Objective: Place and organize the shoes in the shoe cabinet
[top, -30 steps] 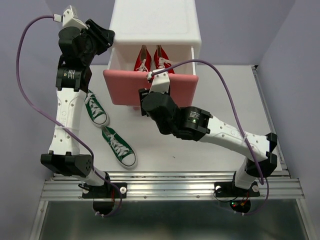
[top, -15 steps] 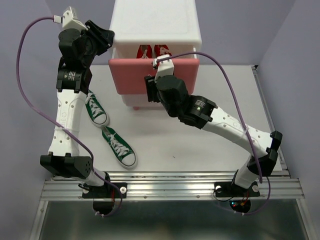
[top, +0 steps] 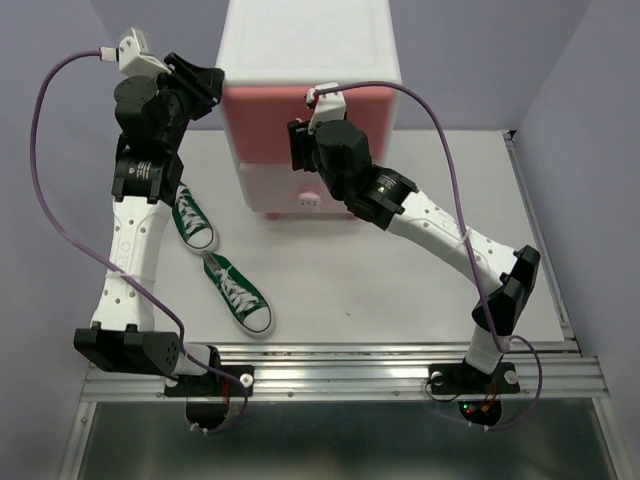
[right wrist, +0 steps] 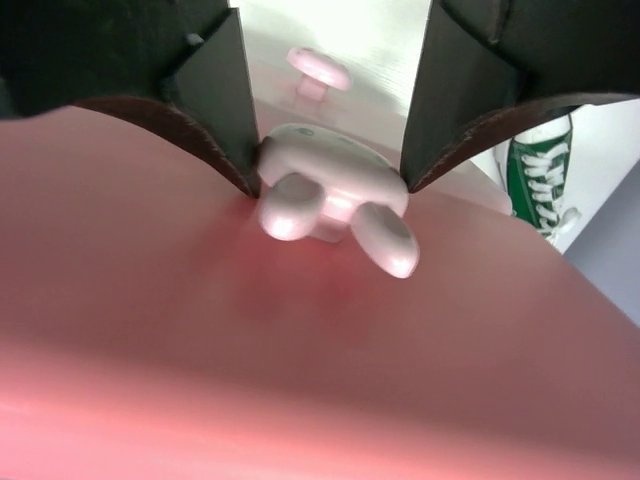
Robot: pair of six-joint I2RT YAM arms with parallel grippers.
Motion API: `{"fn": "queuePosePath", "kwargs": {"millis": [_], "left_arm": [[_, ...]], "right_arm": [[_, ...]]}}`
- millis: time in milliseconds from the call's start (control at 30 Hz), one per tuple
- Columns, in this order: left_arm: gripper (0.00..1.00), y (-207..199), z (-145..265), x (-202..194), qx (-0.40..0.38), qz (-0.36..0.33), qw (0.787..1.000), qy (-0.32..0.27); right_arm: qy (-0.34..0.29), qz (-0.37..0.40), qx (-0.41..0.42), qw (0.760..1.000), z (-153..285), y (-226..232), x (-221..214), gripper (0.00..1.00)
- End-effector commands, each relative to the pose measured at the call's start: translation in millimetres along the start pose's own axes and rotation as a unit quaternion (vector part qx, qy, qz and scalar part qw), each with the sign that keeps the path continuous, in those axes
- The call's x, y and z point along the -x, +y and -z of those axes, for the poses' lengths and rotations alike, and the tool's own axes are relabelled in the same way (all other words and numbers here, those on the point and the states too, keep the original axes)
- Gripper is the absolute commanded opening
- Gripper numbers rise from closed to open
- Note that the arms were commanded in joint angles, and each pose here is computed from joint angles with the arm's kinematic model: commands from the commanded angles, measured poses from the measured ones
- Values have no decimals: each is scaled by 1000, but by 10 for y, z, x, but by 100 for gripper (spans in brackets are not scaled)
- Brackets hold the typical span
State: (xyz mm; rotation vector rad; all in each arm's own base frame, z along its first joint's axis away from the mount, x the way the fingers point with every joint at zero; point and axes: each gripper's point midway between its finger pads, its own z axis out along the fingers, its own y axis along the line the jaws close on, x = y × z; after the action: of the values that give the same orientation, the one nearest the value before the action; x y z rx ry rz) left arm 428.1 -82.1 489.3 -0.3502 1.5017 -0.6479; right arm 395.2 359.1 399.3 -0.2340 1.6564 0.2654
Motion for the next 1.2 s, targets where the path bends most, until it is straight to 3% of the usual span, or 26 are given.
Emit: {"fn": "queuePosePath", "kwargs": {"millis": [0, 100, 200, 267, 300, 333, 500, 667, 867, 1167], "left_arm": [[48, 424, 199, -922, 62, -2, 984, 169], [48, 413, 200, -906, 61, 0, 984, 165], [48, 412, 193, -907, 62, 6, 984, 164], [48, 415, 188, -911, 64, 10, 984, 164], [48, 419, 191, -909, 65, 10, 984, 163], [49, 423, 197, -911, 66, 11, 984, 162], [49, 447, 216, -914, 71, 10, 985, 159], [50, 471, 239, -928, 74, 8, 984, 159], [50, 481, 248, -941, 74, 3, 984, 163], [50, 489, 292, -963, 75, 12, 984, 160]], "right_arm": [[-62, -74, -15, 995, 22, -217, 386, 68], [-44, -72, 41, 996, 198, -114, 359, 72], [-38, -75, 104, 991, 468, 5, 384, 85], [-5, -65, 148, 987, 621, 187, 84, 100], [-5, -64, 160, 985, 753, 195, 77, 100], [23, -58, 169, 984, 814, 258, -205, 100], [91, -75, 129, 985, 938, 149, -875, 100], [101, -97, 36, 989, 750, 94, -1242, 100], [67, -138, -54, 987, 289, 128, -1445, 100], [15, -159, -153, 975, -79, 84, -1375, 100]]}}
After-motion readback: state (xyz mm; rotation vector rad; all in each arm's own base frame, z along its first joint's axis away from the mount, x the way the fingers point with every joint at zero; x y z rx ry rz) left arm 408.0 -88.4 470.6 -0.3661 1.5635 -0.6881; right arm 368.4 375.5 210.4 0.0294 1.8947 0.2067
